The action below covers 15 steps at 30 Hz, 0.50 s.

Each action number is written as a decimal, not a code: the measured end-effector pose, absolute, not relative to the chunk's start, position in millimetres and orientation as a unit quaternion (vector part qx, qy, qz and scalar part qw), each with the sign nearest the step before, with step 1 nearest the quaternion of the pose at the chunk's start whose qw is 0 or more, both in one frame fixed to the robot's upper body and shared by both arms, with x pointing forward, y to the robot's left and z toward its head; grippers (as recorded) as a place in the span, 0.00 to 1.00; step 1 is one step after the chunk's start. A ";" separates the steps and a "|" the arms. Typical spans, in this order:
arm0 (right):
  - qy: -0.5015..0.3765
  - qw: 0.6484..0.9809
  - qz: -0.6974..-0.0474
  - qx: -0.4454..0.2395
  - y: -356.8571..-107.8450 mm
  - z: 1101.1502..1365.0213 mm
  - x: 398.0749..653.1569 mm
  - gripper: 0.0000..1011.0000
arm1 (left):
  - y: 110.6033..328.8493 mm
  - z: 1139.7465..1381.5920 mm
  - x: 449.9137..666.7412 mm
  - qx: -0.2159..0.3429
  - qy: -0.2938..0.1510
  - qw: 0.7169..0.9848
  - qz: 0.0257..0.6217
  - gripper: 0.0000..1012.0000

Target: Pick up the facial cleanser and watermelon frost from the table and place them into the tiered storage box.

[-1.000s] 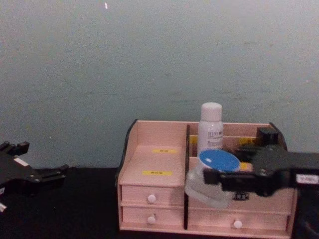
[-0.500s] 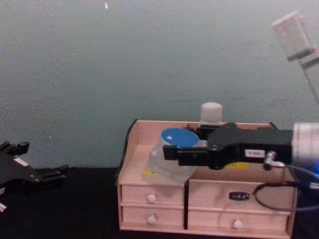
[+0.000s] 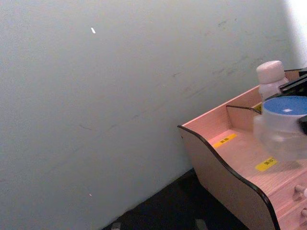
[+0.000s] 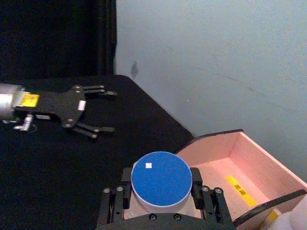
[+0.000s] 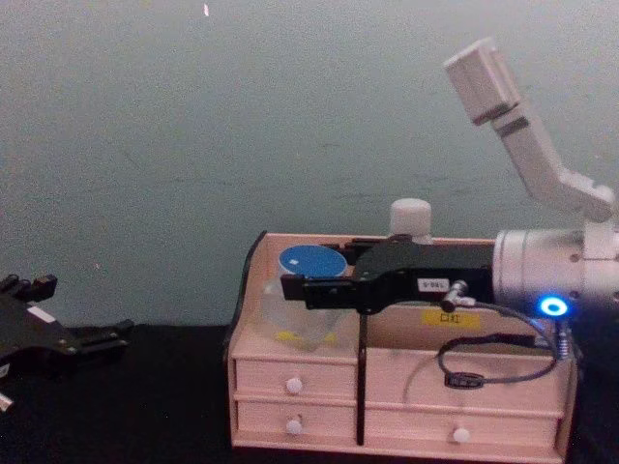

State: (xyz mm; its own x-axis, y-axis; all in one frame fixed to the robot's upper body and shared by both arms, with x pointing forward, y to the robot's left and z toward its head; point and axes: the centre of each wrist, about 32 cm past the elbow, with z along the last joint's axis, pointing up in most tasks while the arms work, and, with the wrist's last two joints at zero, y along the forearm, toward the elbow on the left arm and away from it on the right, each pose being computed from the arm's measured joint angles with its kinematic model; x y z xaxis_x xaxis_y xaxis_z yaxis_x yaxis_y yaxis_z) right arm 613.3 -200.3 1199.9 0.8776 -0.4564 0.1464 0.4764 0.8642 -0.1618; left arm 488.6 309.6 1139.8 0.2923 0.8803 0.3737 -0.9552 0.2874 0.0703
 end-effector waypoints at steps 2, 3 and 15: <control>-0.051 0.963 -0.246 -0.098 -197.8 1198.6 618.7 0.70 | 309.6 1139.8 488.6 0.141 -0.132 0.791 0.580 0.99; -0.051 0.963 -0.247 -0.098 -196.4 1198.8 620.2 0.70 | 309.7 1139.8 488.6 0.141 -0.132 0.791 0.580 0.99; -0.029 0.956 -0.275 -0.096 -191.5 1193.6 639.5 0.70 | 309.7 1139.8 488.6 0.141 -0.132 0.791 0.580 0.99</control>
